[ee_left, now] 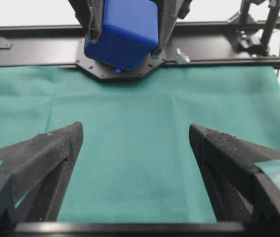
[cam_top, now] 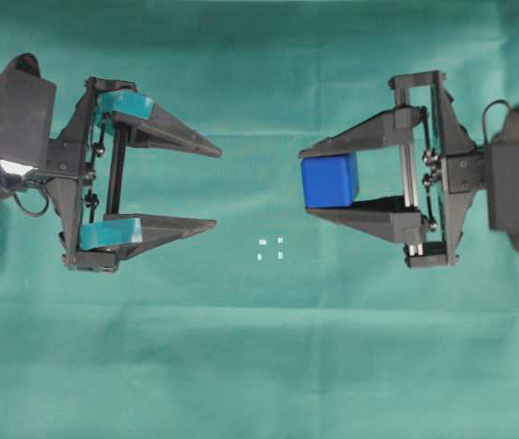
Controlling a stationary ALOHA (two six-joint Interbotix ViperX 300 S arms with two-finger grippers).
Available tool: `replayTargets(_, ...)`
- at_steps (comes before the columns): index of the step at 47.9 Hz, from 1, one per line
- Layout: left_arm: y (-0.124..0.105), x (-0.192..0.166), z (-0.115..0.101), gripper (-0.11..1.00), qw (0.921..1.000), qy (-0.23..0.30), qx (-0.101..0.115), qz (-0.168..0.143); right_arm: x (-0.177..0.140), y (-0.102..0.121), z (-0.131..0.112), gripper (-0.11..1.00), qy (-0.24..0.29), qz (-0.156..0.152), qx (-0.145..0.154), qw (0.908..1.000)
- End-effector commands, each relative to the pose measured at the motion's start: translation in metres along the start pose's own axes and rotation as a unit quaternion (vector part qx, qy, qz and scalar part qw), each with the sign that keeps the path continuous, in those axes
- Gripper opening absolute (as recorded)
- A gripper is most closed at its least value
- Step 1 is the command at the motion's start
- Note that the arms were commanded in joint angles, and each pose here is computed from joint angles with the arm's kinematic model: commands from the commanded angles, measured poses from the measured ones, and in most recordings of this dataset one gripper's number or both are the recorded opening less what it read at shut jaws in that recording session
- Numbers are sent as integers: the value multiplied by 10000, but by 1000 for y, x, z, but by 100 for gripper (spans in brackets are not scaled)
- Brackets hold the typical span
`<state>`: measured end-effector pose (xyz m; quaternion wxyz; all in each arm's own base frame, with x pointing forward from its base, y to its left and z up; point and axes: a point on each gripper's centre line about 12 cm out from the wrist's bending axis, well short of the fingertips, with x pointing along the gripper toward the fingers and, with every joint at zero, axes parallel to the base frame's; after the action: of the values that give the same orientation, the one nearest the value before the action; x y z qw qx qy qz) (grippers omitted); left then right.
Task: Handover the blue block to the right arm after grasping it with the left arm, then place it in the designated position.
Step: 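Carry the cube with the right gripper toward the right side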
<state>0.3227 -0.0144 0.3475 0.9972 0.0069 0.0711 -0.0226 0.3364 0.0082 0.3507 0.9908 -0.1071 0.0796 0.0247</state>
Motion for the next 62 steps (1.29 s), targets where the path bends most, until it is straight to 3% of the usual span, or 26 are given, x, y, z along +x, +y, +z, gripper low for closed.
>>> replayTargets(1,-1,-1,10,99,9999,-146,2,-14,-5,-2,9,51,-124,-25,319,9994)
replayTargets(10,0,-1,10,99,9999,-138,9,-6,-6,-2,10,51,-141,-23,1000,9949)
replayTargets(23,0,-1,10,99,9999,-146,9,-6,-6,-3,8,51,-40,-85,1390,9903)
replayTargets(62,0,-1,10,99,9999,-146,9,-6,-6,-4,7,51,-14,-102,1413,9899)
